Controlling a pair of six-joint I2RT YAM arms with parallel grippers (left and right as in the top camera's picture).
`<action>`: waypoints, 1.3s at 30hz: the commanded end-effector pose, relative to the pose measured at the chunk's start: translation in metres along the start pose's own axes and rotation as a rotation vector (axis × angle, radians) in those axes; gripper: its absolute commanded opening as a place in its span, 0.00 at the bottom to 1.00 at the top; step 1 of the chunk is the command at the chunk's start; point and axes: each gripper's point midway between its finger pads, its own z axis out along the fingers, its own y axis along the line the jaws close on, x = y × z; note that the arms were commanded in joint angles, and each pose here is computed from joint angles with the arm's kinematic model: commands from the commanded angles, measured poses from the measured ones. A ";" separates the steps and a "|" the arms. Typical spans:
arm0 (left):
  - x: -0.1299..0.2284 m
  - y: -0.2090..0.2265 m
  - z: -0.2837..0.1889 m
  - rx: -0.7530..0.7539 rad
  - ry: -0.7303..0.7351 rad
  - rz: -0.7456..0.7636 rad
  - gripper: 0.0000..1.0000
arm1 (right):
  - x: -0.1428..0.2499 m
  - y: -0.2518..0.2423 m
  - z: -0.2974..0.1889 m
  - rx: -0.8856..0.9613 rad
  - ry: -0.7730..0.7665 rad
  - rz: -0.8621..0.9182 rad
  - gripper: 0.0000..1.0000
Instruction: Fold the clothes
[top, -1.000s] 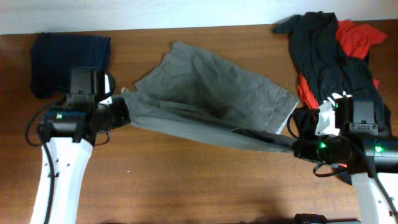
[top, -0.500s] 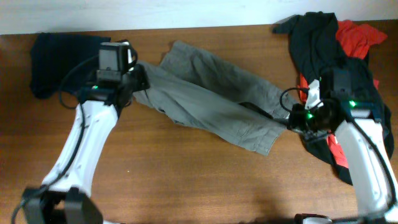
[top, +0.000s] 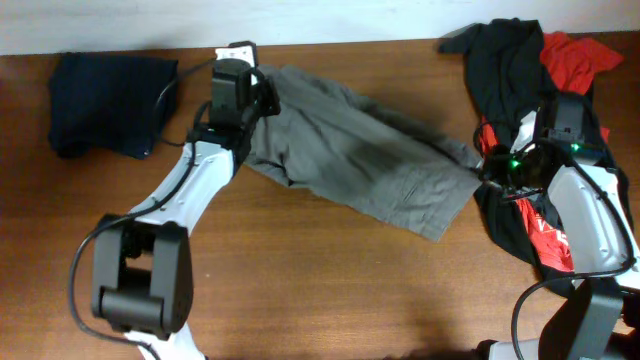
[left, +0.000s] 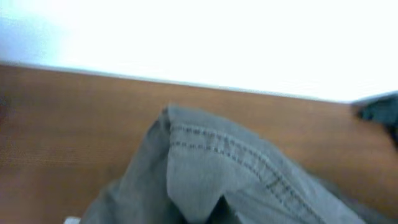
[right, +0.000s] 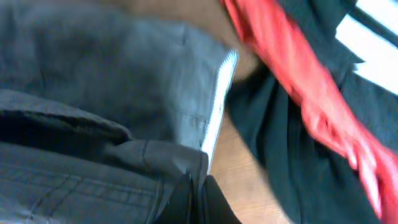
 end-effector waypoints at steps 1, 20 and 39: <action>-0.010 0.037 0.020 -0.139 -0.093 0.000 0.01 | -0.019 -0.030 0.003 0.108 -0.067 0.005 0.04; 0.014 0.013 0.056 -0.074 -0.160 0.016 0.99 | -0.062 -0.038 0.065 0.097 -0.172 -0.011 0.62; 0.053 -0.020 0.023 0.145 0.118 0.558 0.99 | -0.043 0.032 0.011 -0.015 -0.093 -0.221 0.18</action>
